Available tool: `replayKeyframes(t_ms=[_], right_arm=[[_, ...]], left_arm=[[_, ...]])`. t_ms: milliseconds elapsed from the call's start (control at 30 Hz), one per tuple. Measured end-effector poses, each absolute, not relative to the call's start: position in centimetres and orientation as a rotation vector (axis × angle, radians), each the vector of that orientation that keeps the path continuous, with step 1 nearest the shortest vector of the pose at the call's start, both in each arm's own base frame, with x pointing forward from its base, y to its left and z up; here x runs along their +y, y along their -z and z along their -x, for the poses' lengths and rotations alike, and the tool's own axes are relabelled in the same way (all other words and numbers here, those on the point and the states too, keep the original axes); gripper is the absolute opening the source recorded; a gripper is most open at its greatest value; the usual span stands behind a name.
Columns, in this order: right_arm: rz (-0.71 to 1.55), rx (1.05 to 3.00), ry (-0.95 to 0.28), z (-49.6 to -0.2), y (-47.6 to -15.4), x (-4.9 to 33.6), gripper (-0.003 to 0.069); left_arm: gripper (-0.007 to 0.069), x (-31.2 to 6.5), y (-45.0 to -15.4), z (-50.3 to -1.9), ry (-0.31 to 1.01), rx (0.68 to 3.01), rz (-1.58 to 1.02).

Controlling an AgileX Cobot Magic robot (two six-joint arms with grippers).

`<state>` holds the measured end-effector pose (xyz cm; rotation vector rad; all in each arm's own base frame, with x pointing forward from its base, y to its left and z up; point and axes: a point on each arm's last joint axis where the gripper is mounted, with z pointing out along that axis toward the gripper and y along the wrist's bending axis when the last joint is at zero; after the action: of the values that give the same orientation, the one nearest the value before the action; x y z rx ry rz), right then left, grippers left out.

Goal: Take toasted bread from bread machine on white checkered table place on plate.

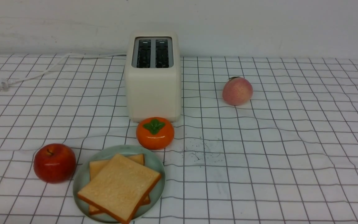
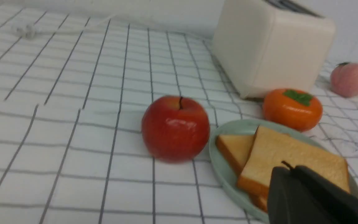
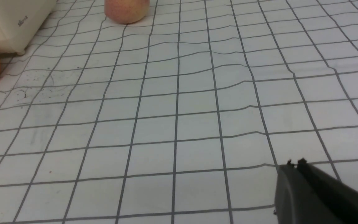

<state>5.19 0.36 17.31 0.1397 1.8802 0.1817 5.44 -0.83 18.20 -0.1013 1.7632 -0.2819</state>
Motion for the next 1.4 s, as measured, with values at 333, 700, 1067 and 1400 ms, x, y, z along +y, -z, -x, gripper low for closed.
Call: replayKeyframes(t_ms=[333,700,1067,1400], right_arm=[[-0.141,1.88,-0.182,-5.2,-17.3,0.4,0.0015],[-0.141,1.88,-0.182,-5.2,-17.3,0.4,0.0025],[-0.141,1.88,-0.182,-5.2,-17.3,0.4,0.0042],[-0.141,1.88,-0.182,-5.2,-17.3,0.4,0.005]], left_arm=[[-0.0013,-0.8,-16.9,-5.2,0.276,1.894,0.127],[-0.0013,-0.8,-16.9,-5.2,0.275,1.894,0.126],[-0.0013,-0.8,-16.9,-5.2,0.275,1.895,0.126],[-0.0008,-0.8,-16.9,-5.2,0.275,1.896,0.126]])
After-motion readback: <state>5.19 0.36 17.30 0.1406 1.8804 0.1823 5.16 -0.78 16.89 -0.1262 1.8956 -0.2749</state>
